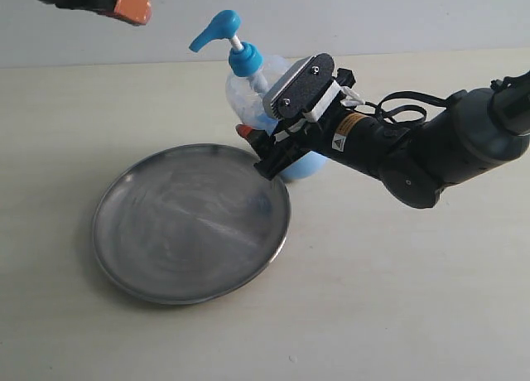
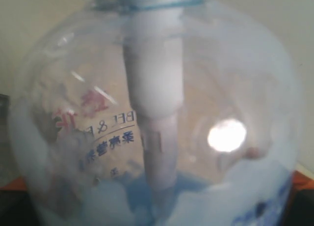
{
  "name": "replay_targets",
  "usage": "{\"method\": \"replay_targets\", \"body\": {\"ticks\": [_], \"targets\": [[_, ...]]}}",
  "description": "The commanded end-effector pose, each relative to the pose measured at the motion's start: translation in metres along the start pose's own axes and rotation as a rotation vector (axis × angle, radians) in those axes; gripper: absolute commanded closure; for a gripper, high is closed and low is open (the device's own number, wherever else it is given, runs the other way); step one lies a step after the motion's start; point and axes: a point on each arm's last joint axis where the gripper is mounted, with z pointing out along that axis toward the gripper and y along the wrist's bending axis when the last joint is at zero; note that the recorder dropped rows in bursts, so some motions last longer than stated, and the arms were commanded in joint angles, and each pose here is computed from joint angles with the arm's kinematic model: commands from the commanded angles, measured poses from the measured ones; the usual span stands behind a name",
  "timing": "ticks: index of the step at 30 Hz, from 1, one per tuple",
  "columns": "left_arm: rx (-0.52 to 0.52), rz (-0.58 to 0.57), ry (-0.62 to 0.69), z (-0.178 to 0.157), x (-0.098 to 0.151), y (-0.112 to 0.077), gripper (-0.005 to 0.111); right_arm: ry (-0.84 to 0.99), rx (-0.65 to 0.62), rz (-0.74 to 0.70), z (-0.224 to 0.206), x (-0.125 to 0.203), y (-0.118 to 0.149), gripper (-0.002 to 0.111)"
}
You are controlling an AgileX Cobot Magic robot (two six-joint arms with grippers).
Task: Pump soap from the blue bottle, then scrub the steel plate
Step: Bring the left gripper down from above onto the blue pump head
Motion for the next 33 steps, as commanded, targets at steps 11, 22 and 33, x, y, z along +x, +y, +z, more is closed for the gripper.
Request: {"method": "replay_targets", "body": {"ticks": [11, 22, 33], "targets": [[0.136, 0.084, 0.032, 0.014, -0.029, -0.028, 0.107, -0.042, 0.01, -0.009, 0.0, -0.004, -0.001, 0.108], [0.121, 0.117, 0.05, 0.038, -0.036, -0.03, 0.107, -0.045, 0.01, -0.008, 0.0, -0.004, -0.001, 0.108], [0.131, 0.077, 0.057, 0.06, -0.036, -0.025, 0.107, -0.046, 0.007, -0.011, 0.0, -0.004, -0.001, 0.108]]}}
